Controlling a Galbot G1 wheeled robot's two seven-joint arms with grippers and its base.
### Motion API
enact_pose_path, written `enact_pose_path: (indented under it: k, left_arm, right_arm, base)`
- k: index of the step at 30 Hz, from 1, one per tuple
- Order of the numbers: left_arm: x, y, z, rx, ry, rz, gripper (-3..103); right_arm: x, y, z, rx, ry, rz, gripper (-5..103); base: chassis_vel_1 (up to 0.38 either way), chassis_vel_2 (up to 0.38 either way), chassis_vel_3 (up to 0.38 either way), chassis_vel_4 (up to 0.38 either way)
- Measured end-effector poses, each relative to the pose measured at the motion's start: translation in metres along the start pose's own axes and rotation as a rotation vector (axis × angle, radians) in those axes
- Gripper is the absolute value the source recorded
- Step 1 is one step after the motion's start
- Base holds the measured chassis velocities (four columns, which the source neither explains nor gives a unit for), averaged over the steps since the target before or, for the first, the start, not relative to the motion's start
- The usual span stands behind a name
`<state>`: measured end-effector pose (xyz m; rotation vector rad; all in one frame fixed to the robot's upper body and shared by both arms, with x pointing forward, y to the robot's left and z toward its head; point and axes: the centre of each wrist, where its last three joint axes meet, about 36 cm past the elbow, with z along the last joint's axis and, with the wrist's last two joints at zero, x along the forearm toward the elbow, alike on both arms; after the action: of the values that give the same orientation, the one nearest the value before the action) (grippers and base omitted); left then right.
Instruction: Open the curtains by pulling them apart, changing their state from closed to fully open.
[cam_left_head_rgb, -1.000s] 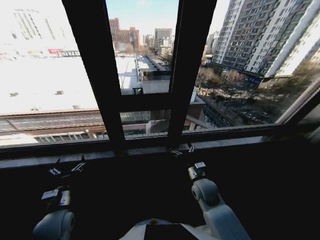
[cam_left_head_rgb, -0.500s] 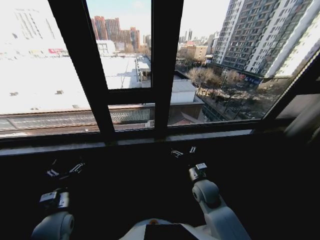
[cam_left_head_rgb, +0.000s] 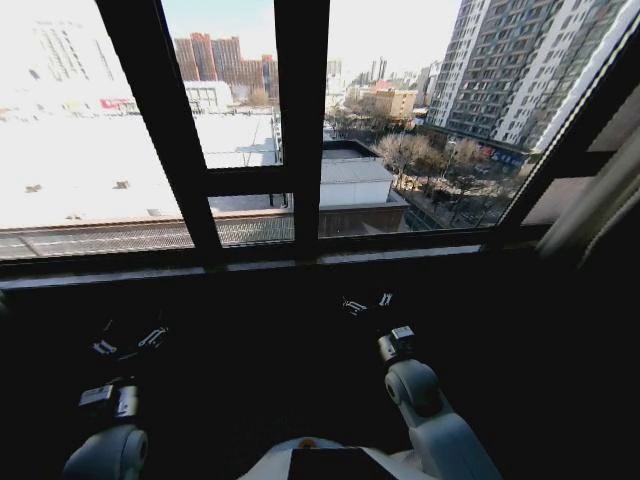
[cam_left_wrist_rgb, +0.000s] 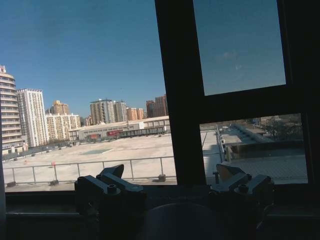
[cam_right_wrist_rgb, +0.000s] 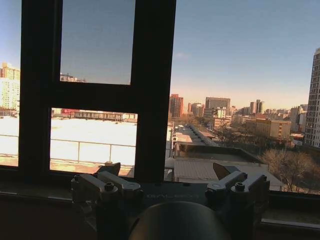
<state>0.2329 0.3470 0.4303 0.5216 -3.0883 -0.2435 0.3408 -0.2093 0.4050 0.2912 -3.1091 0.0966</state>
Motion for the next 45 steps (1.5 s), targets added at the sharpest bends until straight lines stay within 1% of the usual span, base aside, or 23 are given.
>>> enact_pose_path:
  k: [12, 18, 23, 25, 26, 27, 28, 30, 33, 37, 41, 45]
  left_arm:
    - [0.003, 0.000, 0.001, -0.001, -0.006, -0.001, 100]
    - [0.004, 0.000, 0.002, 0.000, -0.009, -0.001, 100]
    - [0.005, 0.000, 0.005, 0.004, -0.011, -0.002, 100]
    - [0.004, 0.000, 0.008, 0.021, -0.023, 0.004, 100]
    - [0.003, 0.000, 0.011, 0.045, -0.030, 0.018, 100]
    - [0.003, 0.000, 0.011, 0.045, -0.030, 0.018, 100]
    - [0.001, 0.000, 0.013, 0.085, -0.034, 0.037, 100]
    - [-0.002, 0.000, 0.014, 0.126, -0.038, 0.053, 100]
    - [-0.006, 0.002, 0.015, 0.137, -0.042, 0.076, 100]
    - [-0.014, 0.005, 0.015, 0.153, -0.063, 0.148, 100]
    - [-0.016, 0.003, 0.012, 0.159, -0.076, 0.170, 100]
    - [-0.018, 0.001, 0.009, 0.165, -0.059, 0.171, 100]
  right_arm:
    - [0.000, -0.002, 0.001, 0.002, -0.002, 0.005, 100]
    - [0.000, -0.002, 0.003, 0.006, -0.028, 0.004, 100]
    - [0.000, -0.001, 0.003, 0.009, -0.030, 0.001, 100]
    - [0.000, 0.000, 0.003, 0.009, -0.028, -0.002, 100]
    - [-0.001, 0.000, 0.002, 0.010, -0.023, -0.003, 100]
    - [-0.001, 0.000, 0.002, 0.010, -0.023, -0.003, 100]
    - [-0.002, 0.000, 0.002, 0.013, -0.014, -0.005, 100]
    - [-0.003, -0.001, 0.002, 0.016, 0.001, -0.005, 100]
    - [-0.003, -0.001, 0.002, 0.015, 0.010, -0.009, 100]
    - [-0.006, -0.001, 0.000, 0.015, 0.026, -0.043, 100]
    - [-0.013, -0.001, -0.005, 0.012, 0.033, -0.066, 100]
    - [-0.016, -0.001, -0.006, 0.014, 0.038, -0.067, 100]
  base:
    - [0.089, -0.357, -0.088, 0.361]
    - [0.075, -0.345, -0.064, 0.361]
    - [0.025, -0.152, -0.065, 0.118]
    - [0.000, 0.000, 0.000, 0.000]
    - [0.000, 0.000, 0.000, 0.000]
    - [0.000, 0.000, 0.000, 0.000]
    - [-0.010, 0.071, 0.042, -0.041]
    - [-0.009, 0.063, 0.033, -0.029]
    - [-0.004, 0.037, 0.005, -0.015]
    - [0.000, 0.000, 0.000, 0.000]
    - [0.000, 0.000, 0.000, 0.000]
    - [0.000, 0.000, 0.000, 0.000]
